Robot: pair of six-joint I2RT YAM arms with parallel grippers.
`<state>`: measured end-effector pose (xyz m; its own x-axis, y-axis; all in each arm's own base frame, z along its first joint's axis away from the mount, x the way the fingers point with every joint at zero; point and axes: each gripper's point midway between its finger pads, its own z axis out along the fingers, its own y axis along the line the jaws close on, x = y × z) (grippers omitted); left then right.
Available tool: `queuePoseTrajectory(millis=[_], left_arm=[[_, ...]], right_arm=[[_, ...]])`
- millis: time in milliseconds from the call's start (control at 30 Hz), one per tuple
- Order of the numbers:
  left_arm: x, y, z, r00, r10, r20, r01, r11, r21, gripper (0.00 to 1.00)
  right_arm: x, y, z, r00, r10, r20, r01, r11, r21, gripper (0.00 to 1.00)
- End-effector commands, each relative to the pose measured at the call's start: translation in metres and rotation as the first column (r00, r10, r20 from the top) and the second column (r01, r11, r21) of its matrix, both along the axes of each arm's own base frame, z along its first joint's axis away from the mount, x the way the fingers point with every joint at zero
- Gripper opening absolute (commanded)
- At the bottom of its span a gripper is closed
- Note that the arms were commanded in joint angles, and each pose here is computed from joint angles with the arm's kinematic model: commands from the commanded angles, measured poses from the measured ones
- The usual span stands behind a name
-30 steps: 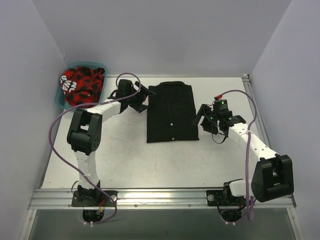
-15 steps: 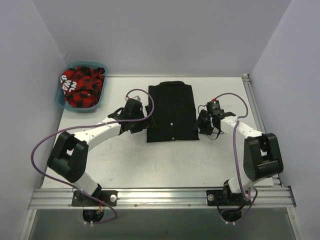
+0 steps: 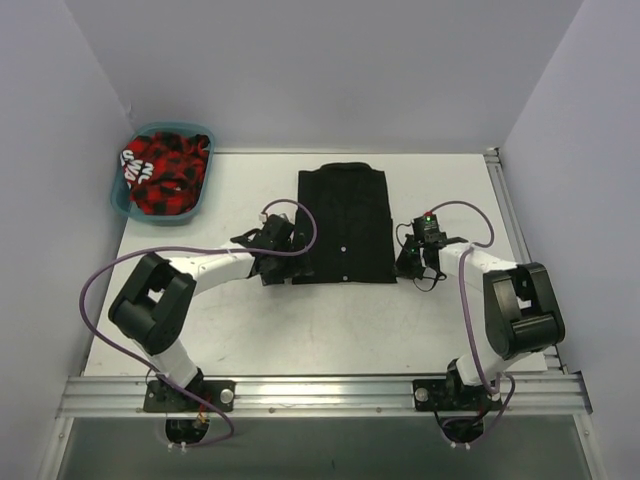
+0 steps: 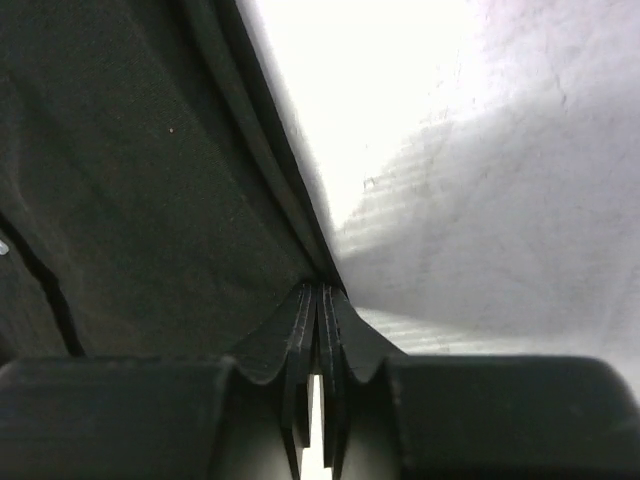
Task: Fold and stack the long sleeve shirts
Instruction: Fold the shirt
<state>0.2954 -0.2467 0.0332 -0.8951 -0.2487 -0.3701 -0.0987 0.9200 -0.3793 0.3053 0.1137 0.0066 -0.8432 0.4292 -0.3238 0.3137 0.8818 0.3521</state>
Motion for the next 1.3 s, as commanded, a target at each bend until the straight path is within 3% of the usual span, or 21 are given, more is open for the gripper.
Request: queuePoseTrajectory(millis=[0, 133, 300, 433, 700, 967, 1267], left_arm=[[-0.010, 0.001, -0.011, 1.000, 0.017, -0.023, -0.018, 1.000, -0.012, 0.97], [-0.019, 0.005, -0.007, 0.999, 0.027, -0.021, -0.028, 0.999, -0.023, 0.96], [0.001, 0.008, 0.037, 0.996, 0.003, 0.093, 0.000, 1.000, -0.027, 0.97], [0.055, -0.003, 0.096, 0.970, 0.011, 0.242, 0.007, 0.997, -0.073, 0.96], [0.157, -0.048, 0.148, 0.904, -0.017, 0.427, 0.089, 0.985, -0.151, 0.96], [0.218, -0.096, 0.106, 0.878, -0.008, 0.478, 0.137, 0.962, -0.236, 0.86], [0.239, -0.115, 0.047, 0.914, -0.003, 0.405, 0.119, 0.958, -0.260, 0.85]], right_arm=[[-0.023, -0.005, -0.004, 0.999, 0.007, -0.036, -0.007, 1.000, -0.014, 0.01], [-0.044, -0.006, -0.002, 0.999, 0.034, -0.040, -0.034, 0.999, 0.006, 0.00], [-0.057, -0.009, 0.007, 0.998, 0.063, -0.016, -0.063, 0.998, 0.002, 0.00], [-0.066, -0.010, 0.005, 0.994, 0.105, -0.037, -0.105, 0.995, -0.002, 0.00], [-0.081, -0.005, 0.004, 0.987, 0.153, -0.046, -0.152, 0.988, 0.025, 0.00], [-0.086, -0.001, 0.008, 0.981, 0.188, -0.057, -0.187, 0.982, 0.026, 0.00], [-0.101, -0.003, 0.004, 0.968, 0.224, -0.111, -0.223, 0.975, 0.016, 0.00]])
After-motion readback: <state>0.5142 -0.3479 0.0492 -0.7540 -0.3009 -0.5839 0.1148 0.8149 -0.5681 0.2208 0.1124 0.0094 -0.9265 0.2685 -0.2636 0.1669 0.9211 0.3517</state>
